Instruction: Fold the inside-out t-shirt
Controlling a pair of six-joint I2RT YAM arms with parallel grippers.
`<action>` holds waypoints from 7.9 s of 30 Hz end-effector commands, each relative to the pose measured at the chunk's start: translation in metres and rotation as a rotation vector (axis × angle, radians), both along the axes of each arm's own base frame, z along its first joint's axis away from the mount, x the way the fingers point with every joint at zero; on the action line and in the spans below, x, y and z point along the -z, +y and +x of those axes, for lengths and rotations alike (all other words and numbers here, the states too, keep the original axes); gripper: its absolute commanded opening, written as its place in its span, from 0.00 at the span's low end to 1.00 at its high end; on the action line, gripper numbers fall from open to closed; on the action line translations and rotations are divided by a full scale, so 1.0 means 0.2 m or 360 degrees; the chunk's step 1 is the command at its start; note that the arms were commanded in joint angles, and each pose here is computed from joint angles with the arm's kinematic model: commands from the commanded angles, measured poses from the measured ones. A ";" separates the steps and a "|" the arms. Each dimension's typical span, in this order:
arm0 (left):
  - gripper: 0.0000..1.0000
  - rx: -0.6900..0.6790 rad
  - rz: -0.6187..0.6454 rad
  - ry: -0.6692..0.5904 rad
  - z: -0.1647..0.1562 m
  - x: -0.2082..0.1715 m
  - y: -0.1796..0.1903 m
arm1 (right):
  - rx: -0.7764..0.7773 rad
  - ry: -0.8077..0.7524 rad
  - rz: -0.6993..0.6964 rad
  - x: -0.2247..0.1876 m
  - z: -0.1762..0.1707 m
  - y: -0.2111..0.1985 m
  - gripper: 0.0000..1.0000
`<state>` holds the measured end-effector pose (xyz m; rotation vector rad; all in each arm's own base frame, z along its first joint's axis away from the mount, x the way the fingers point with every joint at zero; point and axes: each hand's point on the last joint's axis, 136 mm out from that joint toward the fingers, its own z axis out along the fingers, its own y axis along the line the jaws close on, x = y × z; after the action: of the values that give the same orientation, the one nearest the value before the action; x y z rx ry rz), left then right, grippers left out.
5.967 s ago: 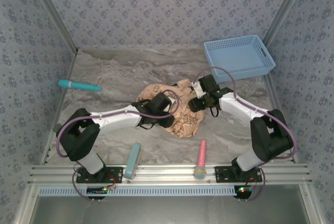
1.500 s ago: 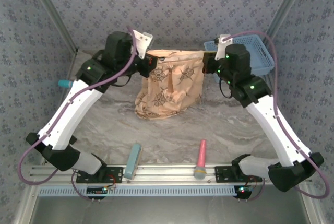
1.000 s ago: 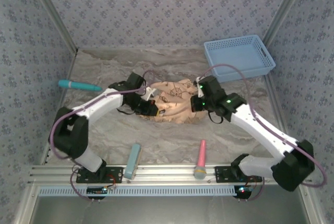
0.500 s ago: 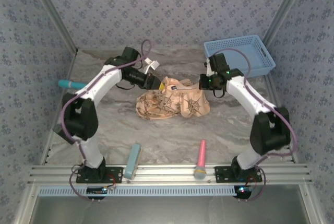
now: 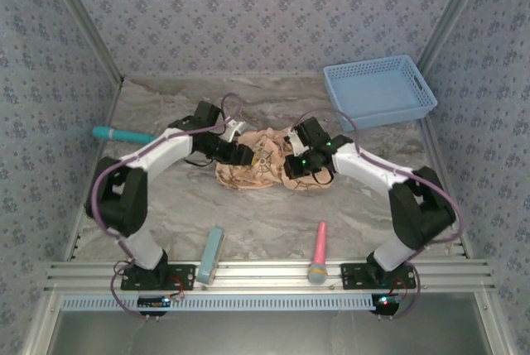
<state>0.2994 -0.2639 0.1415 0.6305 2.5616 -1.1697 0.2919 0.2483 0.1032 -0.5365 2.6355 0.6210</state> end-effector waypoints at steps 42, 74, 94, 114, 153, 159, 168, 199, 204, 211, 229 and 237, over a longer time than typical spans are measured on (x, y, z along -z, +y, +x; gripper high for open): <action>0.39 0.0408 0.0288 -0.0327 -0.02 0.13 -0.43 | 0.0005 -0.0314 0.0176 0.00 -0.43 -0.21 0.00; 0.00 -0.0834 0.0235 -0.1999 0.25 -2.02 0.17 | 0.0688 -0.1537 0.0366 -1.88 0.34 -0.56 0.00; 0.00 -0.0660 -0.0030 -0.2339 -0.04 -2.39 0.12 | 0.0505 -0.1753 0.0486 -2.25 0.24 -0.50 0.00; 0.00 -0.0489 0.0312 -0.1940 0.30 -1.94 -0.17 | -0.0669 -0.1510 0.0237 -1.24 -0.20 0.07 0.77; 0.00 -0.1352 0.0292 -0.1930 0.68 -2.24 0.39 | 0.0144 -0.2057 0.0210 -2.07 0.64 -0.26 0.00; 0.00 -0.1378 0.0122 -0.1939 0.34 -2.44 0.51 | 0.0008 -0.2240 0.0337 -2.39 0.32 -0.26 0.00; 0.00 -0.1300 -0.0402 -0.2036 -0.30 -2.59 0.67 | -0.0125 -0.2338 0.0501 -2.61 -0.34 -0.36 0.00; 0.00 -0.0966 0.0096 -0.1898 0.46 -2.18 0.00 | -0.0594 -0.1289 0.0443 -1.40 0.16 0.15 0.75; 0.00 -0.0936 0.0062 -0.1848 0.46 -2.15 -0.04 | -0.0339 -0.1347 0.0344 -1.32 0.26 0.06 0.72; 0.00 -0.0832 0.0070 -0.1766 0.45 -2.06 -0.10 | -0.1238 -0.1929 0.0124 -1.26 -0.13 0.25 0.74; 0.00 -0.0580 0.0068 -0.1620 0.38 -1.87 -0.24 | -0.1248 -0.2097 -0.0044 -1.32 0.17 0.09 0.71; 0.00 -0.0398 0.0049 -0.1622 0.30 -1.82 -0.29 | -0.1245 -0.2055 0.0109 -1.39 0.13 0.08 0.72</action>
<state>0.3819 -0.3251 0.4847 0.5966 1.7722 -0.4564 0.3312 0.2690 0.3499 -1.4071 1.1984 0.2792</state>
